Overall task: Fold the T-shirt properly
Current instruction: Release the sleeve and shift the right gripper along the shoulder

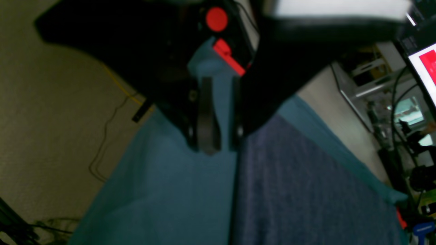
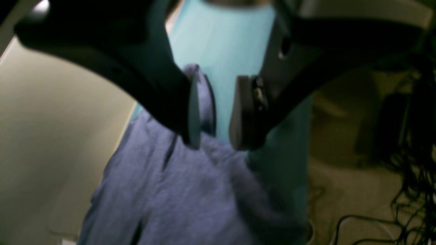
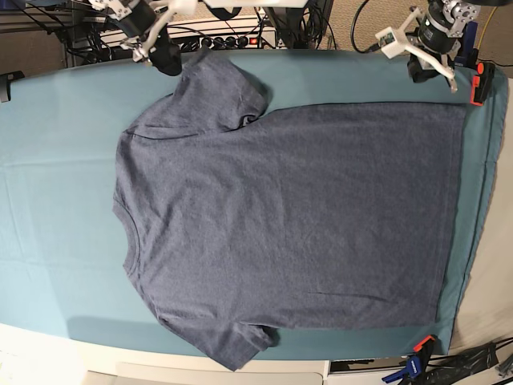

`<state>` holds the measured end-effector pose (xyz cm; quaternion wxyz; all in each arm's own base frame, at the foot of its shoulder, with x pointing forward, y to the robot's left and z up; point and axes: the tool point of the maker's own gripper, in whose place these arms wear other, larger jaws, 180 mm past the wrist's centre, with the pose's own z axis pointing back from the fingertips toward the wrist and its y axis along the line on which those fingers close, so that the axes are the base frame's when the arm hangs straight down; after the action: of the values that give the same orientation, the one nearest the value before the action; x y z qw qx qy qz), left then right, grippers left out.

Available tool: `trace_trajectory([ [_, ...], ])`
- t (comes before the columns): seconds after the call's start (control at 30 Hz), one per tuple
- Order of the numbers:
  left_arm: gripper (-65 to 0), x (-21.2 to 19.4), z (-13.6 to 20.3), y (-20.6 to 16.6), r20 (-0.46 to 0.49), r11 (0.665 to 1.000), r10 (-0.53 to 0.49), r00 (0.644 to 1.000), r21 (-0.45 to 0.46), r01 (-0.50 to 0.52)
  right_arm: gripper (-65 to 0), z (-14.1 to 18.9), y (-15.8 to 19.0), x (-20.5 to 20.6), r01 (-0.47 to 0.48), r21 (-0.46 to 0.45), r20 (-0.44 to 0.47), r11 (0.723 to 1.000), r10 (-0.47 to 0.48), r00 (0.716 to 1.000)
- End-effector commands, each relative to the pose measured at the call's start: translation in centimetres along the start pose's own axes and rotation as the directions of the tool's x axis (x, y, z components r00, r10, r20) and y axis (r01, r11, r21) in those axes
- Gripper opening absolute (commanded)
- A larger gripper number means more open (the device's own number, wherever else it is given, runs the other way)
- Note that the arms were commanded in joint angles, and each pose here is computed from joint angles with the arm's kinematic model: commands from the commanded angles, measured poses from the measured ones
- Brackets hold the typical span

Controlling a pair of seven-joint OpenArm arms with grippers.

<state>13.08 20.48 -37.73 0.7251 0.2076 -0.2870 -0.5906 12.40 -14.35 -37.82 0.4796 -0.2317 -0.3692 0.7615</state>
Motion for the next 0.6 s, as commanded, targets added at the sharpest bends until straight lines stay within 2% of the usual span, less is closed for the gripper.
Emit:
trace_trajectory([
  [0.0, -54.8, 0.2, 0.3, 0.5, 0.010, 1.000, -0.008, 1.000, 0.018, 0.008, -46.9, 0.0, -0.9, 0.0, 0.010, -0.030, 0.002, 0.999, -0.010, 1.000],
  [0.13, -54.8, 0.1, 0.3, 0.5, 0.005, 1.000, -0.005, 1.000, 0.018, 0.005, -46.9, -0.7, -1.7, -0.2, 0.030, -0.058, -0.020, 0.998, -0.031, 0.999],
  [0.23, -54.8, 0.2, 0.3, 0.4, 0.005, 1.000, 0.000, 1.000, 0.018, 0.000, -46.9, -0.8, -1.9, -1.9, 0.045, -0.060, -0.098, 0.997, -0.051, 0.994],
  [0.37, -54.8, 0.2, 0.3, 0.5, 0.006, 1.000, 0.000, 1.000, 0.019, 0.000, -46.9, -0.6, -2.4, -5.0, 0.039, -0.079, -0.250, 0.996, -0.058, 0.967],
  [0.57, -54.8, 0.2, 0.3, 0.5, 0.006, 1.000, 0.000, 1.000, 0.019, 0.000, -46.9, -0.9, -3.2, -8.2, 0.124, -0.106, -0.369, 0.987, -0.155, 0.916],
])
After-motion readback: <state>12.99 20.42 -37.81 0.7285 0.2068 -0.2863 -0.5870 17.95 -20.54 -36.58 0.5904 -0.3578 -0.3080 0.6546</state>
